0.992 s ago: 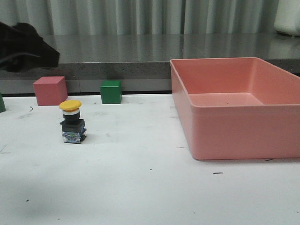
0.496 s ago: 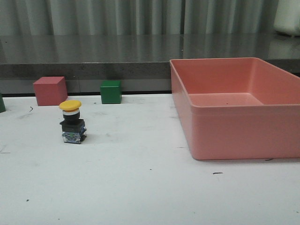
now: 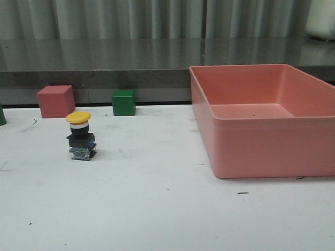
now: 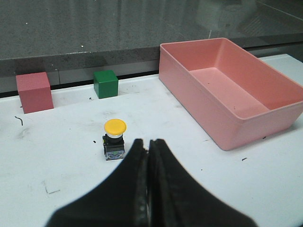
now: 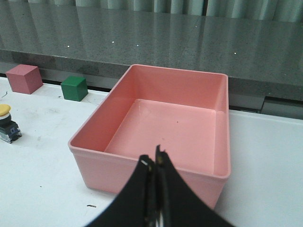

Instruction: Place and stand button with both arms

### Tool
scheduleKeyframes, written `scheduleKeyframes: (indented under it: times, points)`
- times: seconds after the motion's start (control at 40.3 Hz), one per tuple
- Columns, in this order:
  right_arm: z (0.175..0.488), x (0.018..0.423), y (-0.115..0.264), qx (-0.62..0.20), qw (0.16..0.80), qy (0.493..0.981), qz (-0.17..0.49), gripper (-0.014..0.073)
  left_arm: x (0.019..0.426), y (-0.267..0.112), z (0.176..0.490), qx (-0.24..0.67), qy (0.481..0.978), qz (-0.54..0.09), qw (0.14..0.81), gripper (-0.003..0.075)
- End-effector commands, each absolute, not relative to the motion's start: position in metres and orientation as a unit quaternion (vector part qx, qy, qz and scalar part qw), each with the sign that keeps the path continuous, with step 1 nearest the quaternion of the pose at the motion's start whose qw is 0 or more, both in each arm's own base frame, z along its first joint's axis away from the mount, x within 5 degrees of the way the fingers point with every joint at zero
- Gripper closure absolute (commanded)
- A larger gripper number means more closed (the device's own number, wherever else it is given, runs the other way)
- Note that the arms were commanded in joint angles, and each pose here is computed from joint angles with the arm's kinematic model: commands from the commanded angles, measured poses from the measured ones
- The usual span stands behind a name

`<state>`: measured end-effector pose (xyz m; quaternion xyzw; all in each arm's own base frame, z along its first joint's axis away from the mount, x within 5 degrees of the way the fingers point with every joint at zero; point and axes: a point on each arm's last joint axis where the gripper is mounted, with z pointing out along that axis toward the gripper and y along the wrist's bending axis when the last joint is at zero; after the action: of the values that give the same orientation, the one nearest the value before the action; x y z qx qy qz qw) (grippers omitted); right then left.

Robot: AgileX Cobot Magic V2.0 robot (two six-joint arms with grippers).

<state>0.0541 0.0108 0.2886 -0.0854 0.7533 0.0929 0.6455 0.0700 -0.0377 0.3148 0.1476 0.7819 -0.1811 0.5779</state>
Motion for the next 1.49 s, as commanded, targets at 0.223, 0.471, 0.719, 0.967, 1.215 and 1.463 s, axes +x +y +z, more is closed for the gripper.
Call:
scheduleKeyframes:
  times: [0.223, 0.471, 0.719, 0.967, 1.215, 1.463]
  points:
    - [0.304, 0.054, 0.011, -0.092, 0.682, 0.72, 0.091, 0.0662, 0.071, -0.038, 0.329, 0.14, 0.754, -0.197, 0.61, 0.074]
    - [0.304, 0.054, 0.011, -0.092, 0.682, 0.72, 0.091, 0.0662, 0.07, -0.038, 0.327, 0.137, 0.743, -0.2, 0.624, 0.074]
    - [0.304, 0.054, 0.011, -0.092, 0.682, 0.72, 0.091, 0.0662, 0.056, -0.021, 0.288, 0.076, 0.675, -0.173, 0.713, 0.074]
    - [0.304, 0.054, 0.011, -0.092, 0.682, 0.72, 0.091, 0.0662, 0.049, -0.009, 0.227, 0.018, 0.685, -0.11, 0.72, 0.074]
    - [0.304, 0.054, 0.011, -0.092, 0.682, 0.72, 0.091, 0.0662, 0.055, -0.004, 0.197, -0.022, 0.712, -0.068, 0.699, 0.074]
    - [0.304, 0.054, 0.011, -0.092, 0.682, 0.72, 0.091, 0.0662, 0.055, -0.003, 0.197, -0.027, 0.712, -0.062, 0.699, 0.074]
